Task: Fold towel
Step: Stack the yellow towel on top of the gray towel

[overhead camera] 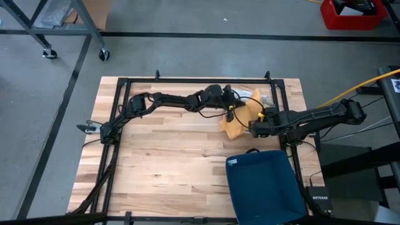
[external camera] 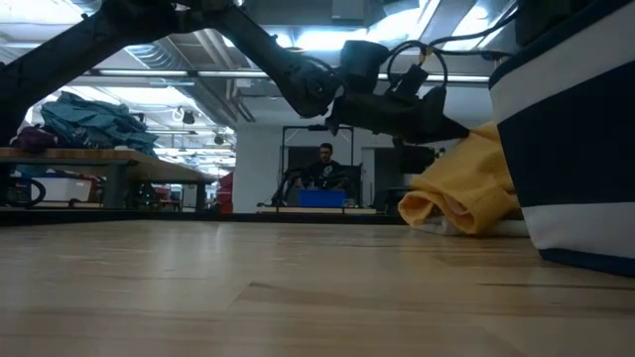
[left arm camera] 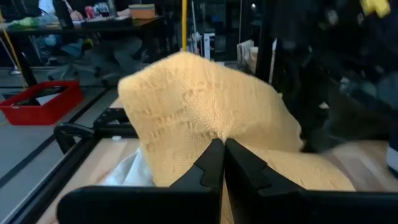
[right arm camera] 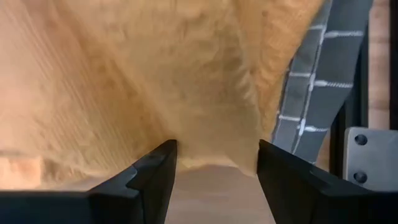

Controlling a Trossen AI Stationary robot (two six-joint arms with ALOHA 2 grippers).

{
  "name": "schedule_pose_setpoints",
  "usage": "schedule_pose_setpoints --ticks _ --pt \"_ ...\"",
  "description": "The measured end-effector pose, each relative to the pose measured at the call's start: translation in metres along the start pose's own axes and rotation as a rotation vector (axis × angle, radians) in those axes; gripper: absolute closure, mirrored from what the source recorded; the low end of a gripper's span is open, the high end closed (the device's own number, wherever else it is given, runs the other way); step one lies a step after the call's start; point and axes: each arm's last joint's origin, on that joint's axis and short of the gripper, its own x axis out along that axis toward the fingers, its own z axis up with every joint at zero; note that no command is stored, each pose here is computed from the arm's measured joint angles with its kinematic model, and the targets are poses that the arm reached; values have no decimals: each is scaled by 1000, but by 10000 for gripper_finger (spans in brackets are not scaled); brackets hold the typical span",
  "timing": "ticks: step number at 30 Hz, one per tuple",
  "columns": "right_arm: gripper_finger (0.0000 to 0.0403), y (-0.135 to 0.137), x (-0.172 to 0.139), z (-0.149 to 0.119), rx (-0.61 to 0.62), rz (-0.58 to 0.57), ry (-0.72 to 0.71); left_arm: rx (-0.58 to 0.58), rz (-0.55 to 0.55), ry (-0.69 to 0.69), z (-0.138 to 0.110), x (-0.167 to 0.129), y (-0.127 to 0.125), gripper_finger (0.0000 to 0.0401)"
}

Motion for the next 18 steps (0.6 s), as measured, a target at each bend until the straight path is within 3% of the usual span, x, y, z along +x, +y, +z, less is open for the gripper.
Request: schedule_pose_setpoints --ticks 10,18 --pt "185 1 0 -1 4 5 36 -1 12 -89 9 -1 3 397" --pt "185 5 -7 3 4 35 7 -13 -5 99 -9 -1 1 397"
